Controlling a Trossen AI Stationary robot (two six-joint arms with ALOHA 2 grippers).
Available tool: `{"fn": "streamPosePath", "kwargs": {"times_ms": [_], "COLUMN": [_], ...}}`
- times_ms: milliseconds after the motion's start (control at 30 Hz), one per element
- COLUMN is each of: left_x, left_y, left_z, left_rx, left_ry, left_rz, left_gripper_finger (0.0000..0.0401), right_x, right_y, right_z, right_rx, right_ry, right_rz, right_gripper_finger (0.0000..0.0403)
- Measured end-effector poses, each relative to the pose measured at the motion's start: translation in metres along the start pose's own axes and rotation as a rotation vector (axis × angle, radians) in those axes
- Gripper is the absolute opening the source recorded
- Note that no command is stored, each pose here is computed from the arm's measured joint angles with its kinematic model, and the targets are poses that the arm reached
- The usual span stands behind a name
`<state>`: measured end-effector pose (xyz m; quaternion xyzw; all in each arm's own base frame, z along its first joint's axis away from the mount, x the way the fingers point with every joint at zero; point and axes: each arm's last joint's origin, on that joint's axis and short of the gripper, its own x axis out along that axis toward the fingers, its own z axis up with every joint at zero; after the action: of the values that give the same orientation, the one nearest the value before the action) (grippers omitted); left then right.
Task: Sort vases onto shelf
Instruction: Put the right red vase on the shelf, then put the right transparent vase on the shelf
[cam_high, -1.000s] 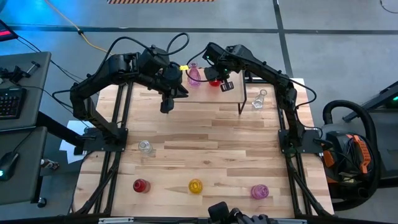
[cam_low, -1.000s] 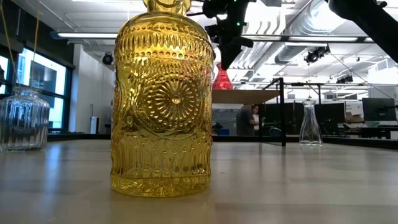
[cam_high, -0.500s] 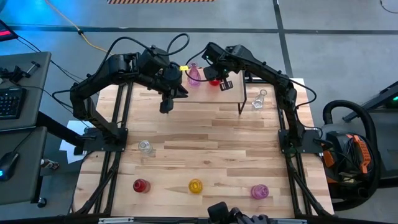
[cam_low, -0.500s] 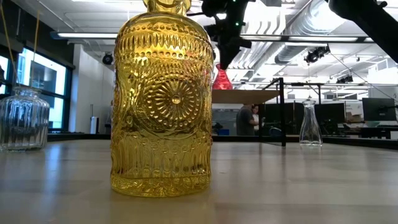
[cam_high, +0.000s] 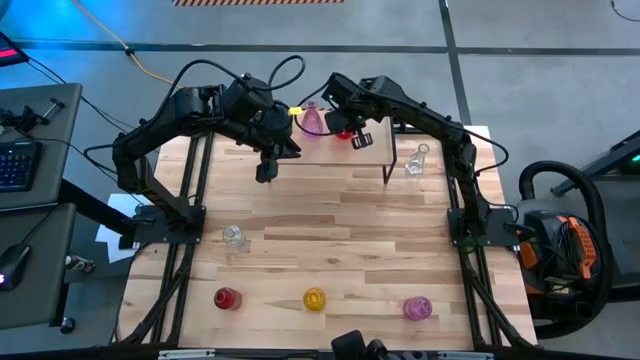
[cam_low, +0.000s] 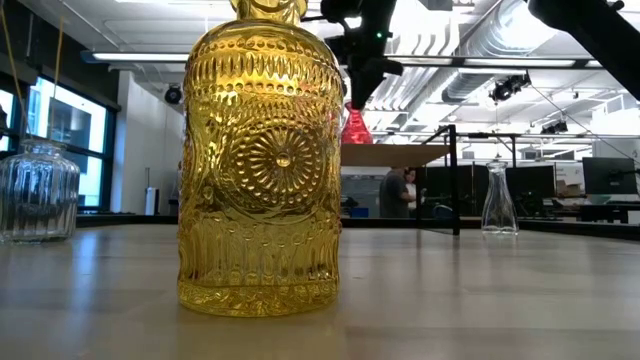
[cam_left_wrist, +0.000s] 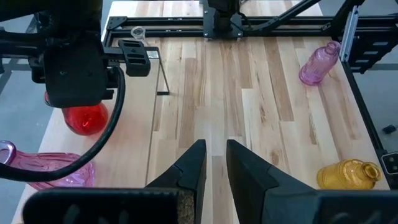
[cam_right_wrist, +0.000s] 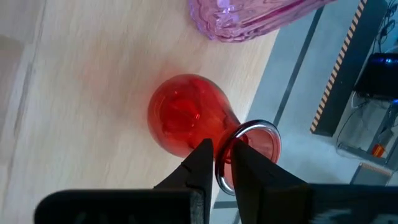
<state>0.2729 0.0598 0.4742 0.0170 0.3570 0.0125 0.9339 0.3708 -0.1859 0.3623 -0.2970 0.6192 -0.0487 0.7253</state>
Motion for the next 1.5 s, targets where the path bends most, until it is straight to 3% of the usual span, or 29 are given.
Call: {"fn": "streamPosePath", "kwargs": {"times_ms": [400,867,1000,1233,1500], "left_x": [0.0,0.0,0.0,0.0,0.0], "left_y": [0.0,0.0,0.0,0.0,0.0], "left_z": [0.0,0.0,0.0,0.001,0.001], "left_rx": [0.0,-0.001,-0.008,-0.007,0.01], "left_ry": [-0.001,-0.002,-0.002,-0.01,-0.009], "left_rz": [0.0,0.001,0.001,0.002,0.002], "left_gripper_finger": [0.0055,0.0055,0.0055,0.0055,0.0055], "right_x": [-0.005,-0.045,-0.063,-0.086,-0.114], "right_y": [0.0,-0.002,0.001,0.009,0.004], "right_z": [-0.002,-0.017,-0.027,-0.057,-0.094], "right_rx": [0.022,0.071,0.148,0.332,0.607], "right_ry": [-0.009,-0.063,-0.059,0.082,0.069], "right_rz": [-0.006,-0.074,-0.09,-0.105,-0.192], "right_gripper_finger": [0.0034,0.0034,0.0034,0.0034,0.004]}}
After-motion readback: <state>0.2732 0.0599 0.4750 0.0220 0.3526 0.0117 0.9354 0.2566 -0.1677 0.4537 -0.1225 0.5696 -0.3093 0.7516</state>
